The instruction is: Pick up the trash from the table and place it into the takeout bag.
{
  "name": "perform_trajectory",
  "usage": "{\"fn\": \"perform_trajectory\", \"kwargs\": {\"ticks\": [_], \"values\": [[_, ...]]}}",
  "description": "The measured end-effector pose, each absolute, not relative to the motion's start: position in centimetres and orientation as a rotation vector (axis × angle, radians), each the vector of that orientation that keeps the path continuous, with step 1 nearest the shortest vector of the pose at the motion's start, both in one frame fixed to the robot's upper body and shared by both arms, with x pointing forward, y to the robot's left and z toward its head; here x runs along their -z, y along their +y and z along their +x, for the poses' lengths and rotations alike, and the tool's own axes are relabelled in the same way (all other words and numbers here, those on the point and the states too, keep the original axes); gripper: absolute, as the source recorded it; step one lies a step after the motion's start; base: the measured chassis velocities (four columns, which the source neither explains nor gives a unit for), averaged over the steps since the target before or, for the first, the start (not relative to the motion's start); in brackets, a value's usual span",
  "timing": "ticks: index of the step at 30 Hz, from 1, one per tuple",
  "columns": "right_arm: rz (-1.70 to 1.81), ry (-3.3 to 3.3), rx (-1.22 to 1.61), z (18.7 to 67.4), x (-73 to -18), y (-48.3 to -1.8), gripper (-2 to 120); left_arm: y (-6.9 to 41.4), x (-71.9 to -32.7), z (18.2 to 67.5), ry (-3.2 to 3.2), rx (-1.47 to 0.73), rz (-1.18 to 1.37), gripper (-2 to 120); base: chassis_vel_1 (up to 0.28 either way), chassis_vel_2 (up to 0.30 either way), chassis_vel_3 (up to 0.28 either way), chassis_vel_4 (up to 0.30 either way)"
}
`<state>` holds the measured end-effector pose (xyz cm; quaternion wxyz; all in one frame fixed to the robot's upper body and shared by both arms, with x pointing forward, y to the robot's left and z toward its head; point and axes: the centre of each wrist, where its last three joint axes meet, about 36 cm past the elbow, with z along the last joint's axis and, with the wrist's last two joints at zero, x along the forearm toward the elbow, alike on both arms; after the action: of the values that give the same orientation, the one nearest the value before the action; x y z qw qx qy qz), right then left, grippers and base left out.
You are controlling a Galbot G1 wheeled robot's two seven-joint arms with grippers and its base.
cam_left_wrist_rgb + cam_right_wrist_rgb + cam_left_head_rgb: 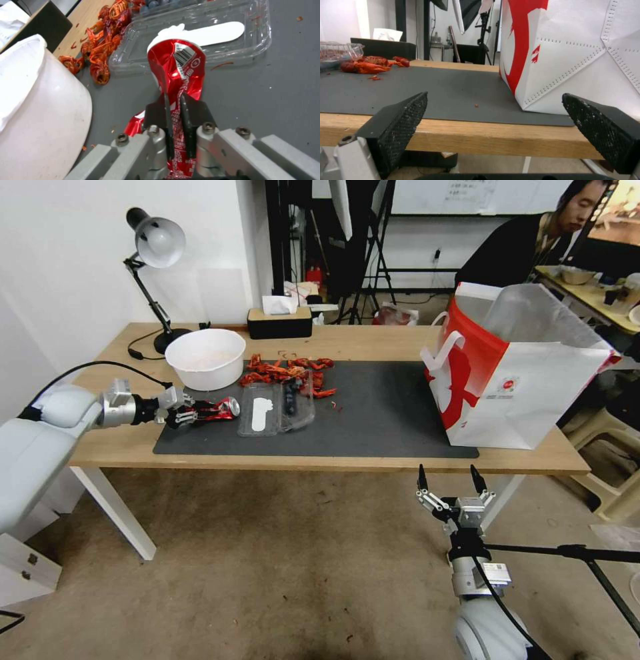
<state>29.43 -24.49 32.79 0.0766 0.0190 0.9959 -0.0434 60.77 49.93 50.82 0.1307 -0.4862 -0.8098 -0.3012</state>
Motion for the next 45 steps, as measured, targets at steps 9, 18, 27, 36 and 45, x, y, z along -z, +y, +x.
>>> {"fn": "perform_trajectory", "kwargs": {"ticks": [9,18,27,36,45], "values": [[0.059,2.986,0.131,29.4,-32.8,-24.5,100,49.1,-51.7,60.7,-2.363,0.897,-1.462,3,0.000,0.000,0.000,0.000],[0.061,2.985,0.133,29.4,-32.8,-24.5,100,46.7,-55.4,60.9,-2.474,0.876,-1.559,3,0.000,0.000,0.000,0.000],[0.062,2.984,0.134,29.4,-32.8,-24.5,100,40.3,-59.2,62.1,-2.641,0.678,-1.706,3,0.000,0.000,0.000,0.000],[0.075,2.983,0.131,29.4,-32.7,-24.6,100,31.2,-61.6,64.7,-2.696,0.440,-1.853,3,0.000,0.000,0.000,0.000],[0.094,2.979,0.127,29.4,-32.7,-24.7,100,24.8,-64.3,67.7,-2.679,0.447,-1.945,3,0.000,0.000,0.000,0.000]]}}
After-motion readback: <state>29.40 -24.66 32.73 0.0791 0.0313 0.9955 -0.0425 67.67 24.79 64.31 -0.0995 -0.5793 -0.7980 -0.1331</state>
